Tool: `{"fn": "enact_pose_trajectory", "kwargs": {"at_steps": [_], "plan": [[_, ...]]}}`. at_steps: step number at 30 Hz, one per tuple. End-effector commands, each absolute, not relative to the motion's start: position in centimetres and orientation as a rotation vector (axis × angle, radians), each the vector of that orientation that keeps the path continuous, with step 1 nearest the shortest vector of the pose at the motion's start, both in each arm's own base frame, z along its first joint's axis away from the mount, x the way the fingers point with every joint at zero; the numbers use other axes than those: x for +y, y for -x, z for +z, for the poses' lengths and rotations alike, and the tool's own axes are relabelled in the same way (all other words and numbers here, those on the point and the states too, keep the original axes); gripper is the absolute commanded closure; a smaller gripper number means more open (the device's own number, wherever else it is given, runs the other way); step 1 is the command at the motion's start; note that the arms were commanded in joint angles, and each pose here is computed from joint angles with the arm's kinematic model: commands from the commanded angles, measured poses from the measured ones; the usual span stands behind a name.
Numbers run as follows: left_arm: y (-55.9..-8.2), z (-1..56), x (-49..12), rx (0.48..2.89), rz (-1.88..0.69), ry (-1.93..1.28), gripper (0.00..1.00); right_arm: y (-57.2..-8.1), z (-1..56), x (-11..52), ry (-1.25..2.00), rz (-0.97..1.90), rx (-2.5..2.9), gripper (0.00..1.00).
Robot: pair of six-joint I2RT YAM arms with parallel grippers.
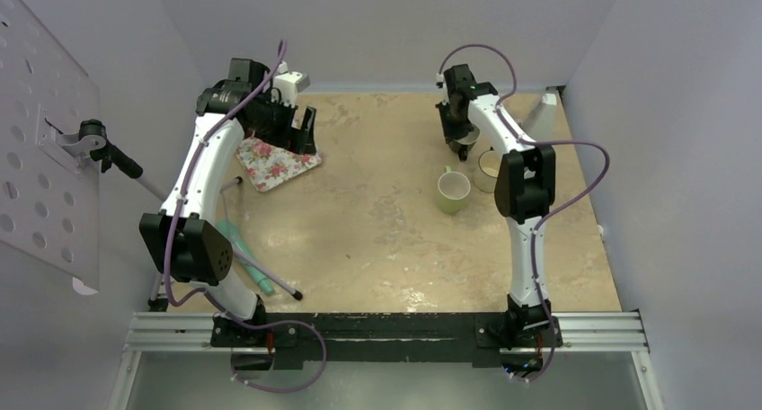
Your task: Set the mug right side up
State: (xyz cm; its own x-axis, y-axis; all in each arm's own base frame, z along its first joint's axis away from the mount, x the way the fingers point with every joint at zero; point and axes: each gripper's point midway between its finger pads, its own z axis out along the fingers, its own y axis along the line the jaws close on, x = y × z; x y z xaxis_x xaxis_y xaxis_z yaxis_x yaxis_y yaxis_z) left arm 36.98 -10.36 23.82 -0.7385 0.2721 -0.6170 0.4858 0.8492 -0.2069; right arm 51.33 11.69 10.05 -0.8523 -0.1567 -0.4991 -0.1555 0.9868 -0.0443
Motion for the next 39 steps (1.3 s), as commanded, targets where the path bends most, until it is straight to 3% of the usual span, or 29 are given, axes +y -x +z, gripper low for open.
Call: {"fn": "enact_pose_trajectory", "kwargs": {"at_steps": [1,6,11,15,19,25,29,39], "plan": [[-38.6,23.6,-8.4,2.436,-0.331,-0.539,0.0,-51.7,12.4,10.5,0.257,-0.113,2.567,1.0],[-40.2,22.7,-7.5,2.476,-0.258,-0.544,0.0,-51.4,10.6,10.1,0.266,-0.134,2.617,0.99],[-44.1,21.7,-7.2,2.489,-0.216,-0.421,0.0,-52.2,11.8,10.1,0.253,-0.132,2.579,0.57],[-48.1,21.5,-6.6,2.429,-0.126,-0.402,0.0,-52.7,14.1,9.9,0.234,-0.146,2.525,0.41],[-52.7,21.9,-5.2,2.295,0.065,-0.689,0.01,-52.0,16.7,9.6,0.215,-0.154,2.465,0.36],[-59.4,21.0,0.2,2.125,0.611,-1.06,0.0,-50.4,19.1,8.7,0.194,-0.175,2.419,0.33],[-62.3,19.0,2.0,2.073,0.765,-1.093,0.0,-49.8,19.9,8.7,0.186,-0.17,2.396,0.32],[-62.4,13.5,3.3,2.208,0.575,-0.94,0.0,-48.2,18.5,8.8,0.178,-0.176,2.432,0.32]]}}
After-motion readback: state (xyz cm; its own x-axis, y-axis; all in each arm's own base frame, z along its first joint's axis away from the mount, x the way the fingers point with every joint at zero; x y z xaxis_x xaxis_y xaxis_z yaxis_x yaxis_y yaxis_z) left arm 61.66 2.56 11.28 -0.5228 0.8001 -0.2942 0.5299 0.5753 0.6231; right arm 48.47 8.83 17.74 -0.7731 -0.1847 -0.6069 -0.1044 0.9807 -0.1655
